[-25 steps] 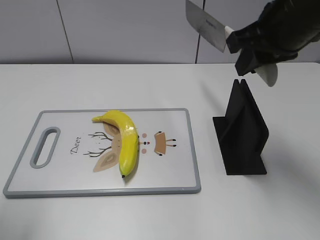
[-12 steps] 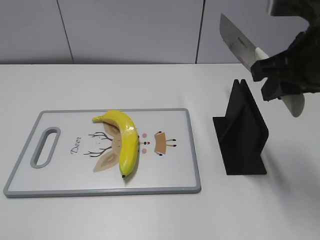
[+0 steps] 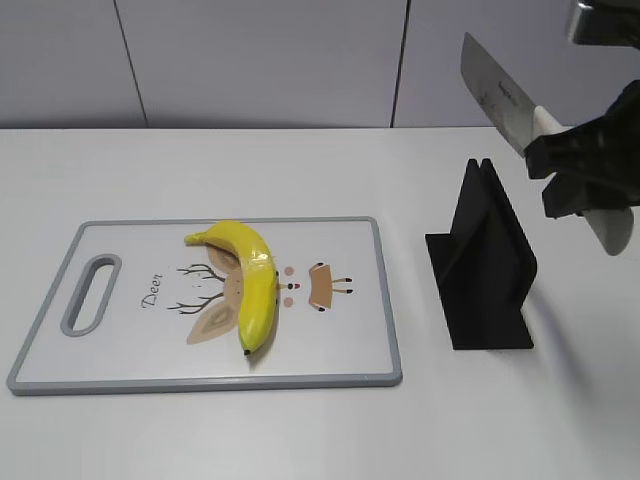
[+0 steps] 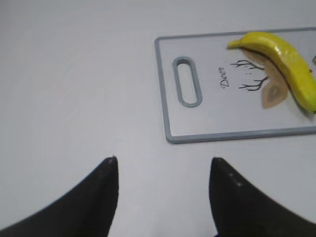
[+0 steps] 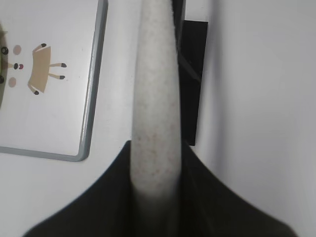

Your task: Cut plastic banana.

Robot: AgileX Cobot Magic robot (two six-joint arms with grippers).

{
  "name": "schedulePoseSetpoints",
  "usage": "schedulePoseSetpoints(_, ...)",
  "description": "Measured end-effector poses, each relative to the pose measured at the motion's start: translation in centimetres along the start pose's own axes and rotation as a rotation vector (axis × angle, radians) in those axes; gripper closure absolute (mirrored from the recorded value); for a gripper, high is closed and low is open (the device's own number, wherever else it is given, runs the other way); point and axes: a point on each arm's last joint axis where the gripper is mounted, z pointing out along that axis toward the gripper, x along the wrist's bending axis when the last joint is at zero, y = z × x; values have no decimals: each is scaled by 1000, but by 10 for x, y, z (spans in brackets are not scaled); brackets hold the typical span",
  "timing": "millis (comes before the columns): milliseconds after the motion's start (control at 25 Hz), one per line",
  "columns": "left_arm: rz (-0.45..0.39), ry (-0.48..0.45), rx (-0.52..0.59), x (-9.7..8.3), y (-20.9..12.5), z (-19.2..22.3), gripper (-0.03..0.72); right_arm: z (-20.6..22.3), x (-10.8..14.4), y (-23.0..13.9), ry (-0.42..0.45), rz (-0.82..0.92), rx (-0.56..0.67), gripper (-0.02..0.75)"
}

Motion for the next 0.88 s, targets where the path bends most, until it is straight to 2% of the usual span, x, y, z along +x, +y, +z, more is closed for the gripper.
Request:
schedulePoseSetpoints(200, -21, 34, 1, 3, -4, -1, 128, 0, -2, -5, 2, 21, -3, 575)
schedulePoseSetpoints(480, -18, 54, -149, 0, -15, -17, 128, 0, -1, -4, 11, 37, -24, 575)
schedulePoseSetpoints(880, -18, 54, -151, 0, -15, -17, 133, 14, -5, -15, 10, 47, -47, 575)
